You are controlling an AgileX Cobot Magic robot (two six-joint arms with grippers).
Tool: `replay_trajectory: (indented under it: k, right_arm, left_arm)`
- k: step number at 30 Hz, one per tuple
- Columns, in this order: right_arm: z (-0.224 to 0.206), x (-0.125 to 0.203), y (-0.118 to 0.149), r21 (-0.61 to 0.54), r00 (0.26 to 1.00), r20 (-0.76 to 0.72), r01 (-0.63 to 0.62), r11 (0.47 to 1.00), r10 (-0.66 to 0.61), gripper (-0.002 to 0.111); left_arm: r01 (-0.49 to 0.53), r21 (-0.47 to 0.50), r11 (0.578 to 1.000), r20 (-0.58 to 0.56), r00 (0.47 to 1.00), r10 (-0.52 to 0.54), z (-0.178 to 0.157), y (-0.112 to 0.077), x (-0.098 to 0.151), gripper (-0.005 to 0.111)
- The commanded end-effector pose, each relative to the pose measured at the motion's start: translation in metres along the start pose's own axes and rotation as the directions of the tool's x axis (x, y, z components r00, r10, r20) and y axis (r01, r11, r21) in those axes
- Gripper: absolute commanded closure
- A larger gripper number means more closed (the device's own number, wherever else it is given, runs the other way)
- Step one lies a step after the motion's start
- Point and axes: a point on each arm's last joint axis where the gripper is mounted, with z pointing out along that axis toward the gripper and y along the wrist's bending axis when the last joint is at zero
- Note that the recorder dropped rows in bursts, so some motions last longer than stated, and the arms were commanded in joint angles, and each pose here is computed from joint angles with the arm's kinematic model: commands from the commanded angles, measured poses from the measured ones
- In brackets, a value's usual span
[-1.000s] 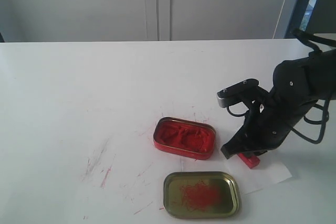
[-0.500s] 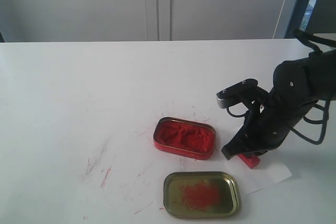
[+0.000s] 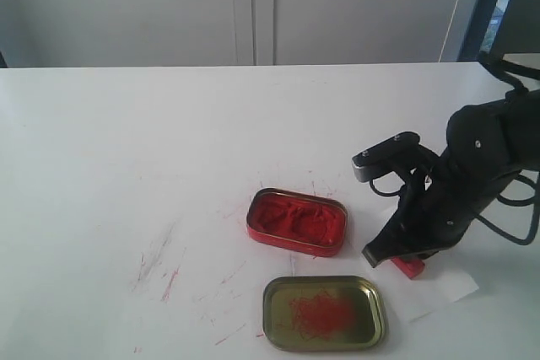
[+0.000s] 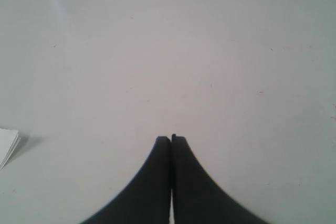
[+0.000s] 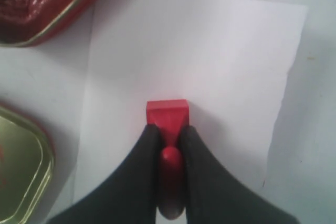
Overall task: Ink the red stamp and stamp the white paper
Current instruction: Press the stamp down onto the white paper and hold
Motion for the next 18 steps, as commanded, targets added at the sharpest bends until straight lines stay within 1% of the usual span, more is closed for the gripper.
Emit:
replay_trajectory:
  k: [1,18]
  right_arm:
    - [-0.0085,0.0037,-0.0001,0.006,1.000,0.002,-0.002,1.000,0.002,0.108]
    - [-0.0130,-0.0035,-0.0014,0.021,0.996,0.089,-0.008,1.000,0.006,0.108]
  left_arm:
    - [0.008,0.005,1.000,-0.004,1.000,-0.008,0.0003,-0.0005,0.0014,0.107]
    - [0.008,0.005,1.000,-0.004,1.000,-0.008,0.0003,-0.0005,0.0014,0.107]
